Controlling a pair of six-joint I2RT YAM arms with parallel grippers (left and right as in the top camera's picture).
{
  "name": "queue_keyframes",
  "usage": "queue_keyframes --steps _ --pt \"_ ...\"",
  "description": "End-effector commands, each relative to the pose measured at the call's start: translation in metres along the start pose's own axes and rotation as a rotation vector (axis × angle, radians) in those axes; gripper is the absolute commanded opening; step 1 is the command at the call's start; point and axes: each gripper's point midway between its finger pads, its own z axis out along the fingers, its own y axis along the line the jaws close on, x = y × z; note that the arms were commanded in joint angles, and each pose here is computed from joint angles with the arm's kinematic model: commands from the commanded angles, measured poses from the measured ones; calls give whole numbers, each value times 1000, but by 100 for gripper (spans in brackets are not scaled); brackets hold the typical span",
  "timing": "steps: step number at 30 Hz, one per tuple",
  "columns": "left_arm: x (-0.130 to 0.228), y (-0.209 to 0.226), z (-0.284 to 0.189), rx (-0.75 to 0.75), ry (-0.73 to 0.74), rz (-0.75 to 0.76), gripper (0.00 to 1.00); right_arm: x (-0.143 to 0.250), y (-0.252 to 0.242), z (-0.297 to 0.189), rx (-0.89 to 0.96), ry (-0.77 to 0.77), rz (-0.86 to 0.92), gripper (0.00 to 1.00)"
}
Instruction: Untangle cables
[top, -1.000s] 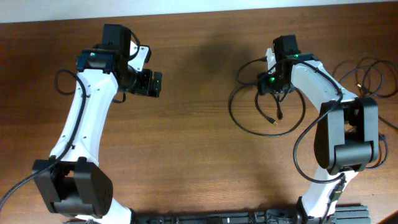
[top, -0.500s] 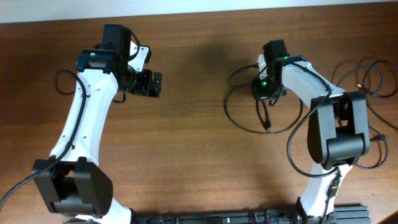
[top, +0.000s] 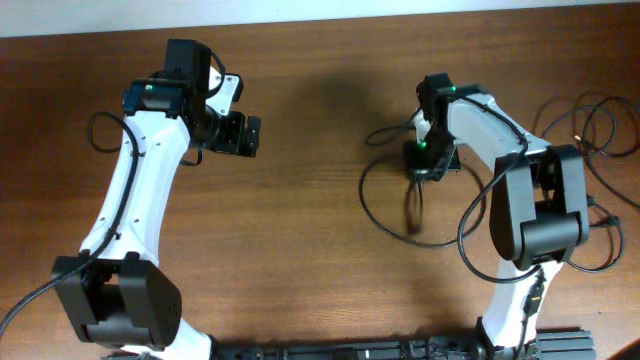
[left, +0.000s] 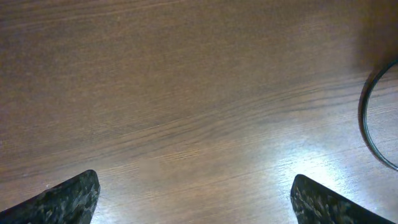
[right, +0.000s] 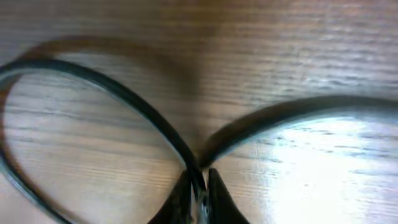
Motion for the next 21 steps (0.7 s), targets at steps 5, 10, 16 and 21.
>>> queue_keyframes --steps 5,10,16,21 --pt "2 1 0 -2 10 -15 99 -54 29 -108 -41 -220 -32 4" --pt "2 1 0 -2 10 -14 99 -43 28 -109 -30 -174 -41 13" --pt "2 1 0 -2 10 -15 99 -47 38 -84 6 -190 -466 43" --pt "4 0 0 -2 17 -16 99 -65 29 -41 42 -266 -494 46"
